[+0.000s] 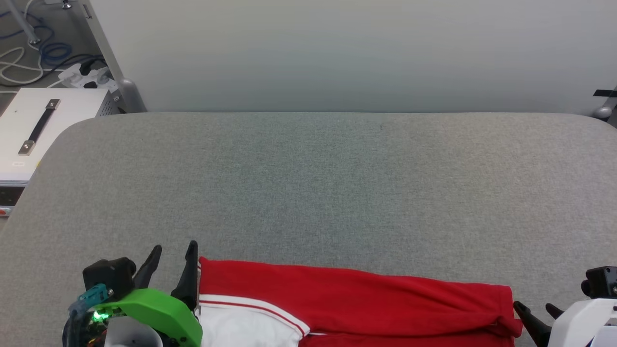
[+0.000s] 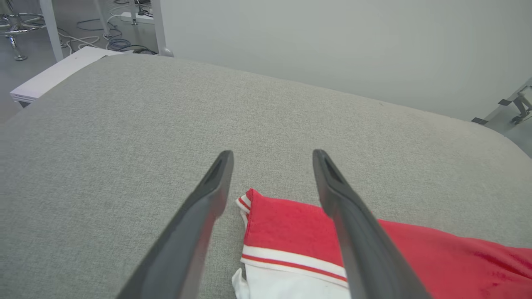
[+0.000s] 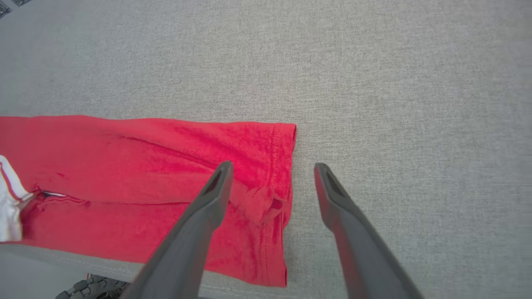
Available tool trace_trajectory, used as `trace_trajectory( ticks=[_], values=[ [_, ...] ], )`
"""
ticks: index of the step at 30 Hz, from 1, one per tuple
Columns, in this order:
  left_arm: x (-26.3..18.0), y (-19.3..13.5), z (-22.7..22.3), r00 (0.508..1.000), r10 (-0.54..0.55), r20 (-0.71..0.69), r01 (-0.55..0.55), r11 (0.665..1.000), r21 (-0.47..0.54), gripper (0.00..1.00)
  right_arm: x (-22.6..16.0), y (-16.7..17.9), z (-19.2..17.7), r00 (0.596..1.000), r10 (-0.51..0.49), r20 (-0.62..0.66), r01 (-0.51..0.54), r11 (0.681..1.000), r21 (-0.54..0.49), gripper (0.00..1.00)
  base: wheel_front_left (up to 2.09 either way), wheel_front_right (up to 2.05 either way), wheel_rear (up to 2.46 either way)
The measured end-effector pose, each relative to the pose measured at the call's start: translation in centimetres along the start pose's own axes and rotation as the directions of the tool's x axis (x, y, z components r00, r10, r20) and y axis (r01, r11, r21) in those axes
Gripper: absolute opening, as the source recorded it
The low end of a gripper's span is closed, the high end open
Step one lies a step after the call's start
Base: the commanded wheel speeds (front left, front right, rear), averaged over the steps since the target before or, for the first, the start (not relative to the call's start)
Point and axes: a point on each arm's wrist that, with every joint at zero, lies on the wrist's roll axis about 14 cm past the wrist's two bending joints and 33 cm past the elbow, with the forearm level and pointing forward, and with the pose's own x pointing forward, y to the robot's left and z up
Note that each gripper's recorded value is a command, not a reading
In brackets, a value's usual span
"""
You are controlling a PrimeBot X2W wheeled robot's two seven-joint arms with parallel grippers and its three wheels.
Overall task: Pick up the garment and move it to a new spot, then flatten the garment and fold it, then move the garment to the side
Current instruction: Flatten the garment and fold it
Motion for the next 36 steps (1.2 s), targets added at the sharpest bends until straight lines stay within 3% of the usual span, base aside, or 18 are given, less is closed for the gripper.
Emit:
trace_trajectory(
  ticks=[10, 26, 27, 29, 36],
  values=[
    [-0.3, -1.8, 4.5, 0.975, -0.022, 0.222, -0.006, 0.992, 0.127, 1.00, 1.4, -1.1, -2.1, 0.987, -0.020, -0.162, 0.020, 1.000, -0.004, 1.00, 0.00, 0.00, 0.00],
    [0.9, -1.2, 4.1, 0.971, 0.016, 0.240, -0.055, 0.987, 0.154, 1.00, 5.0, 0.9, -8.1, 0.915, 0.061, -0.398, -0.048, 0.998, 0.044, 0.97, 0.00, 0.00, 0.00],
    [0.9, -1.2, 4.0, 0.971, 0.019, 0.240, -0.057, 0.987, 0.152, 1.00, 5.1, 1.0, -8.2, 0.913, 0.064, -0.403, -0.052, 0.998, 0.042, 0.40, 0.00, 0.00, 0.00],
    [0.9, -1.1, 3.9, 0.971, 0.025, 0.236, -0.062, 0.987, 0.150, 1.00, 5.2, 1.1, -8.3, 0.911, 0.069, -0.406, -0.056, 0.997, 0.044, 0.00, 0.00, 0.00, 0.00],
    [0.8, -0.9, 4.0, 0.970, 0.028, 0.242, -0.067, 0.986, 0.155, 1.00, 5.2, 1.1, -7.7, 0.921, 0.070, -0.383, -0.059, 0.997, 0.039, 0.00, 0.00, 0.00, 0.00]
  ],
)
